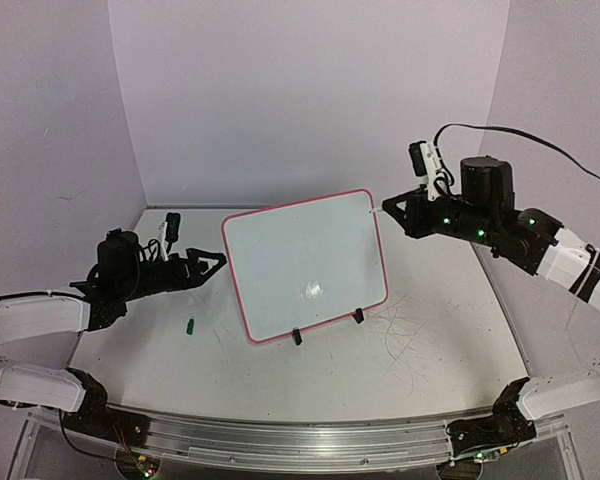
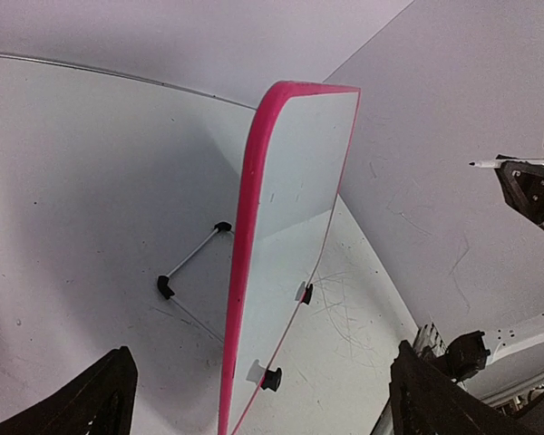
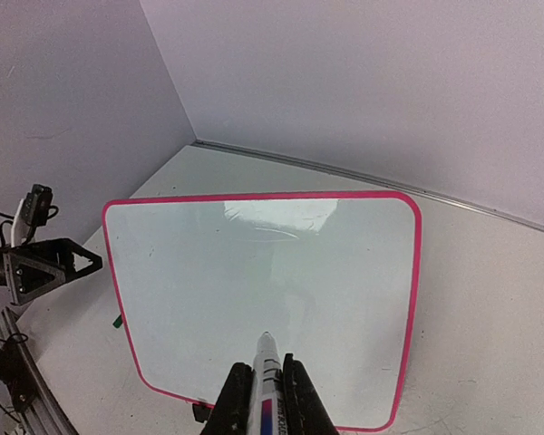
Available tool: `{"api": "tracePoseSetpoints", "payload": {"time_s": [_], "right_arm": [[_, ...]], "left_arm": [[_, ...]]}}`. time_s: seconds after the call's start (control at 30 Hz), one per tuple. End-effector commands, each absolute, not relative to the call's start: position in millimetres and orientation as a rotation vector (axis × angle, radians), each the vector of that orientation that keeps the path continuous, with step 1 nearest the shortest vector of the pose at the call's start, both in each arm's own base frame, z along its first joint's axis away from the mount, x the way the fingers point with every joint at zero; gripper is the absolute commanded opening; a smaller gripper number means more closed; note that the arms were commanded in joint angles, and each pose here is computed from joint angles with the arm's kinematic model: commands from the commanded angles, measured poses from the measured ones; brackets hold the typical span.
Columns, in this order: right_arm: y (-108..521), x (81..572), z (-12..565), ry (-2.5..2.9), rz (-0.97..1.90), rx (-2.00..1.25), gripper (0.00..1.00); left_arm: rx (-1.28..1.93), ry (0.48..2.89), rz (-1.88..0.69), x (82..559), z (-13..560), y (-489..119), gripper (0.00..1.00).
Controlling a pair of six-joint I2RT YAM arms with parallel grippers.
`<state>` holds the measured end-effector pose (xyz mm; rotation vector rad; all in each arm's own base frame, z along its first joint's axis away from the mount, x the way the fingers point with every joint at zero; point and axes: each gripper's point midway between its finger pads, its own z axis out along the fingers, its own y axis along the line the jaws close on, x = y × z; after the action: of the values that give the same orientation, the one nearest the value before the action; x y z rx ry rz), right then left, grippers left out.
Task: Write a sentence on the whiteboard
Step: Hold the whiteboard at the center of the board.
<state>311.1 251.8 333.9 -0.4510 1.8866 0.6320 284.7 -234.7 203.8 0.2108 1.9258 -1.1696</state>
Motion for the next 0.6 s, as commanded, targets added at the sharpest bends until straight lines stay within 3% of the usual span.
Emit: {"api": "tracePoseSetpoints", "payload": {"time_s": [0.0, 0.57], "right_arm": [[270.8, 311.1, 364.7, 1.791, 0.587, -0.480, 0.00], [346.5, 293.4, 360.1, 1.739, 0.673, -0.629, 0.00]], "left_arm": [[0.247, 1.884, -1.171, 286.7, 205.8, -236.2, 0.99], [0.328, 1.861, -1.242, 293.3, 201.6, -247.3, 0.94]]}}
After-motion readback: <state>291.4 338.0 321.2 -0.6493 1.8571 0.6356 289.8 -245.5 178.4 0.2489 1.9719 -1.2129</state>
